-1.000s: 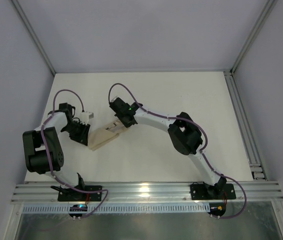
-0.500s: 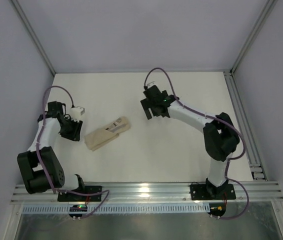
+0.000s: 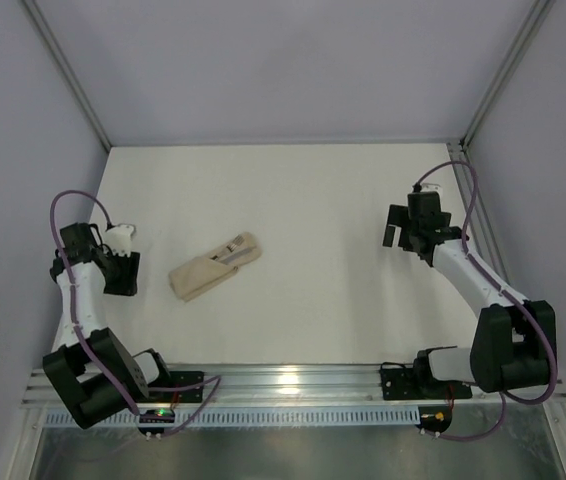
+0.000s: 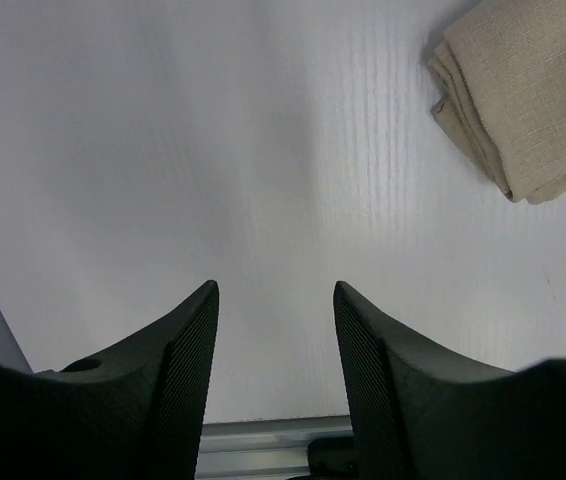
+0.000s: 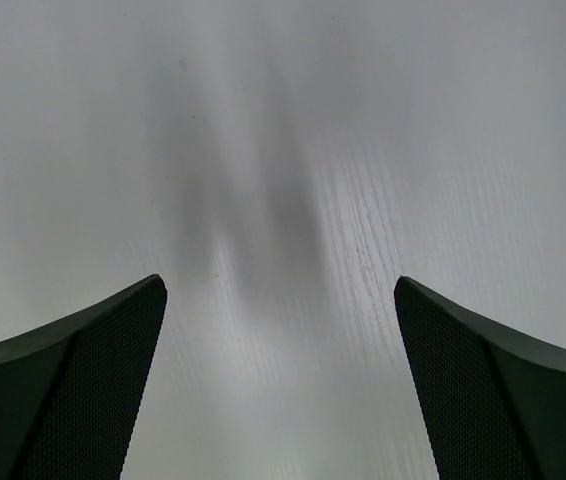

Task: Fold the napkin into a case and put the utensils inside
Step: Reset both arms

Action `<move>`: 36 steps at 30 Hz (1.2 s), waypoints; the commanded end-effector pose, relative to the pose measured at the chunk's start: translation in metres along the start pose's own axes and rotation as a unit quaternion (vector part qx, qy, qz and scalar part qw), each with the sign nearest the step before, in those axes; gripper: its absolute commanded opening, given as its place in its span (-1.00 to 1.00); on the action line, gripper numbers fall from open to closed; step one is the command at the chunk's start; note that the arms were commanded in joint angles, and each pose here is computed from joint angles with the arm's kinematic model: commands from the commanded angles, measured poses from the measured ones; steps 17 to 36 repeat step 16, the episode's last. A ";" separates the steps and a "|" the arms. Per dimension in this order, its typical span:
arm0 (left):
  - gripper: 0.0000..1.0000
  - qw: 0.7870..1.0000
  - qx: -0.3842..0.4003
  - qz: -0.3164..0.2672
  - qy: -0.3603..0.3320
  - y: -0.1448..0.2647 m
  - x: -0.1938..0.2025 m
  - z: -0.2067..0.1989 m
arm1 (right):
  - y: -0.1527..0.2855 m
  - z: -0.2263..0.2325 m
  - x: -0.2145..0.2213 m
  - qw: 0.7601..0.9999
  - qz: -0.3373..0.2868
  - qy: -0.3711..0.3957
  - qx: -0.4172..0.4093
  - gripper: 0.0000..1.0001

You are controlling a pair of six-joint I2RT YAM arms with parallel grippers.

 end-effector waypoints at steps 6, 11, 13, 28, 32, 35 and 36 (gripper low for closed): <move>0.17 0.999 -0.034 -0.014 0.039 0.016 0.011 0.003 | 0.008 -0.016 -0.005 0.998 -0.038 -0.050 0.015 0.99; 0.18 0.998 -0.038 -0.012 0.046 0.019 0.014 0.000 | 0.006 -0.017 -0.005 0.998 -0.034 -0.053 0.021 0.99; 0.18 0.998 -0.041 -0.011 0.047 0.019 0.016 0.000 | 0.006 -0.016 -0.006 0.998 -0.038 -0.055 0.019 0.99; 0.19 0.998 -0.043 -0.009 0.050 0.020 0.017 -0.001 | 0.010 -0.015 -0.009 0.997 -0.054 -0.059 0.009 0.99; 0.19 0.998 -0.043 -0.009 0.050 0.020 0.017 -0.001 | 0.010 -0.015 -0.009 0.997 -0.054 -0.059 0.009 0.99; 0.19 0.998 -0.043 -0.009 0.050 0.020 0.017 -0.001 | 0.010 -0.015 -0.009 0.997 -0.054 -0.059 0.009 0.99; 0.19 0.998 -0.043 -0.009 0.050 0.020 0.017 -0.001 | 0.010 -0.015 -0.009 0.997 -0.054 -0.059 0.009 0.99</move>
Point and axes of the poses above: each gripper's point midway between its finger pads, its own y axis back along the fingers, its own z axis along the line the jaws close on, x = y × z, the point moved 4 cm from there along y, back along the fingers, and after that the axes turned 4 degrees about -y, right-handed, at the moved point
